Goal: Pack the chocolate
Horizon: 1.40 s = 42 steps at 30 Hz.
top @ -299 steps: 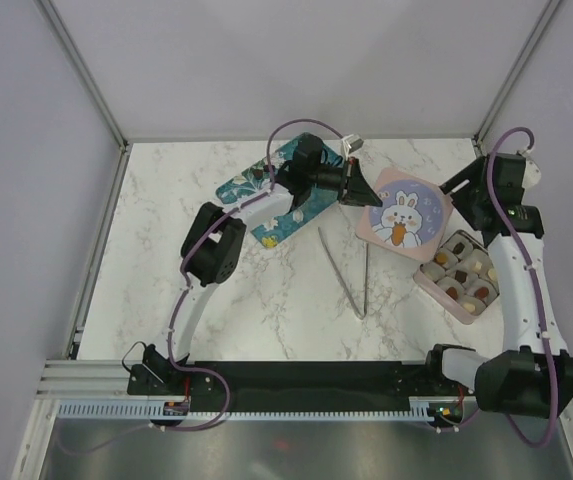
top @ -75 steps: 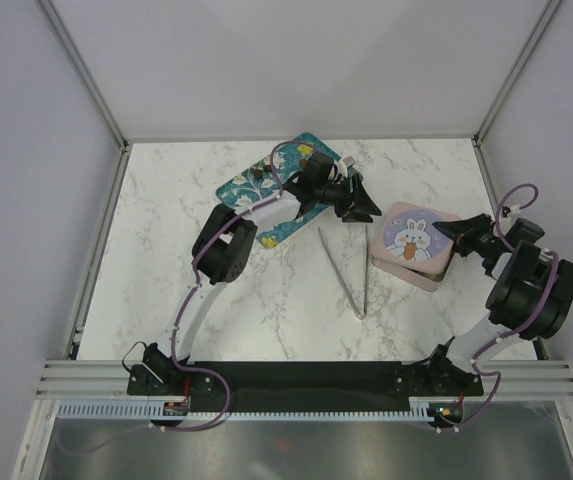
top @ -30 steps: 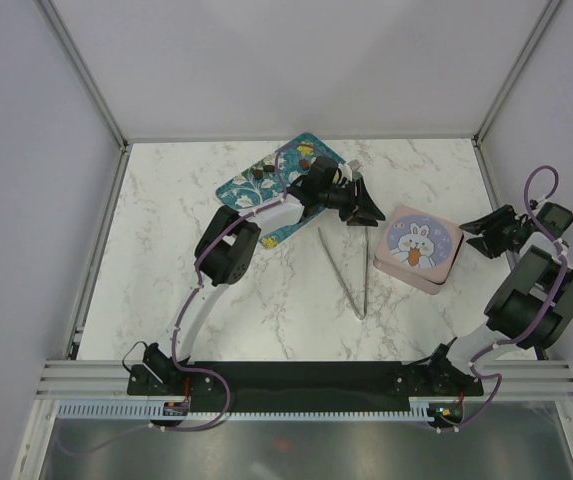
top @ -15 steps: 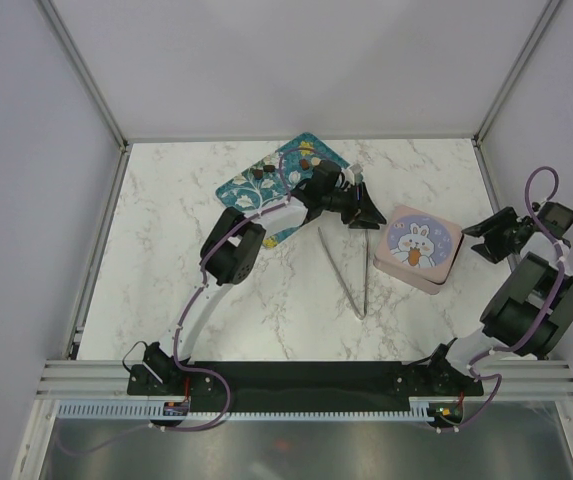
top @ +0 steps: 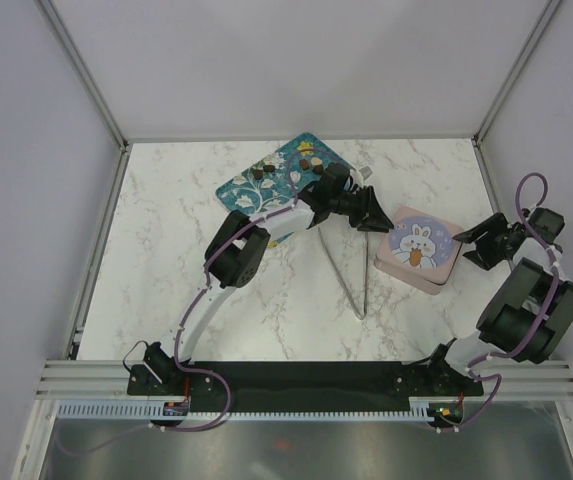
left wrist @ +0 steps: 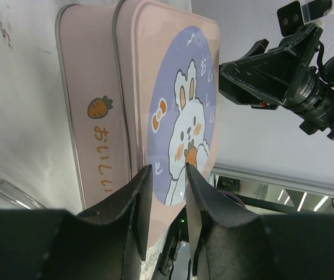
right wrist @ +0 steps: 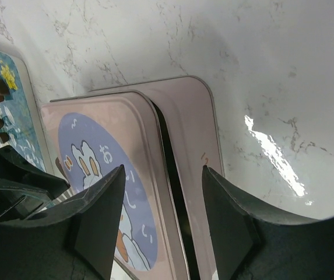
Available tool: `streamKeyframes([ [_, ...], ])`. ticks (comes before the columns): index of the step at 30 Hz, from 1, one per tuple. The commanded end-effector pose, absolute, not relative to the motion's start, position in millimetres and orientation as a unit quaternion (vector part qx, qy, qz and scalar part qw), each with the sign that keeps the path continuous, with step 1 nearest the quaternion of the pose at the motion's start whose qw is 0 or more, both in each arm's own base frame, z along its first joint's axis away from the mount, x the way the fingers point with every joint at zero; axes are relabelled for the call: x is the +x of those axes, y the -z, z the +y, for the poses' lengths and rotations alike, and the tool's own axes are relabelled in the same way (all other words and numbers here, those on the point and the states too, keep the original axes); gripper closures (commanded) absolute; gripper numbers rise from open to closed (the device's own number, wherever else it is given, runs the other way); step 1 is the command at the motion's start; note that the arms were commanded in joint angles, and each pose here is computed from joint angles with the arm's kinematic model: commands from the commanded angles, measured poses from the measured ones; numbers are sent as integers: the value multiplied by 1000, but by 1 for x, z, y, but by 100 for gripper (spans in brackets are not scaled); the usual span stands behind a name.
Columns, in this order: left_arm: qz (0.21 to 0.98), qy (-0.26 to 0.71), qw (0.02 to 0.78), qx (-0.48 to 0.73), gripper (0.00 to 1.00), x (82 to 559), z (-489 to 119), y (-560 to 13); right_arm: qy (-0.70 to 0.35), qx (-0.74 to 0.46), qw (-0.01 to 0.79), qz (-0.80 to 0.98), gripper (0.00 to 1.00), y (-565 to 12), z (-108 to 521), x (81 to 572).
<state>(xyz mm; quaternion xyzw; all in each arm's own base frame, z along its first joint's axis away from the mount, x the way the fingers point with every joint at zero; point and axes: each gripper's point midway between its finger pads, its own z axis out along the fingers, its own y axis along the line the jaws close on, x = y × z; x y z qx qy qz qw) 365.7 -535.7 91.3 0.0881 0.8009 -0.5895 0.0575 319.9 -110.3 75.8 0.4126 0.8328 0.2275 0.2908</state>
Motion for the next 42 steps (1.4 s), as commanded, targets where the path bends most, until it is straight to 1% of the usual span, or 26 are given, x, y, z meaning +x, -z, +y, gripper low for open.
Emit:
streamKeyframes([
  [1, 784, 607, 73, 108, 64, 363, -550, -103, -223, 390, 315, 836, 36, -87, -108, 322],
  [7, 780, 611, 67, 119, 64, 353, -556, -106, -221, 388, 310, 839, 38, -82, -102, 316],
  [12, 775, 616, 70, 124, 64, 352, -557, -116, -193, 395, 302, 846, 40, -70, -106, 305],
  [15, 768, 623, 77, 130, 64, 351, -557, -133, -189, 394, 297, 849, 46, -60, -105, 301],
  [16, 767, 624, 78, 131, 63, 350, -556, -137, -193, 394, 293, 850, 51, -56, -103, 299],
  [18, 766, 624, 81, 131, 61, 350, -553, -149, -194, 393, 297, 849, 56, -56, -102, 299],
  [19, 769, 620, 85, 130, 58, 351, -552, -149, -193, 394, 296, 848, 59, -55, -101, 297],
  [21, 770, 617, 93, 129, 56, 353, -547, -157, -190, 390, 298, 850, 59, -56, -101, 297],
  [25, 789, 591, 113, 122, 51, 365, -537, -146, -189, 391, 298, 850, 66, -56, -102, 297],
  [29, 806, 571, 107, 113, 51, 371, -529, -125, -180, 394, 291, 853, 66, -50, -103, 293],
  [35, 818, 557, 87, 112, 51, 366, -528, -98, -172, 399, 286, 854, 67, -37, -102, 286],
  [42, 815, 560, 83, 124, 52, 363, -533, -94, -175, 407, 280, 852, 69, -23, -98, 282],
])
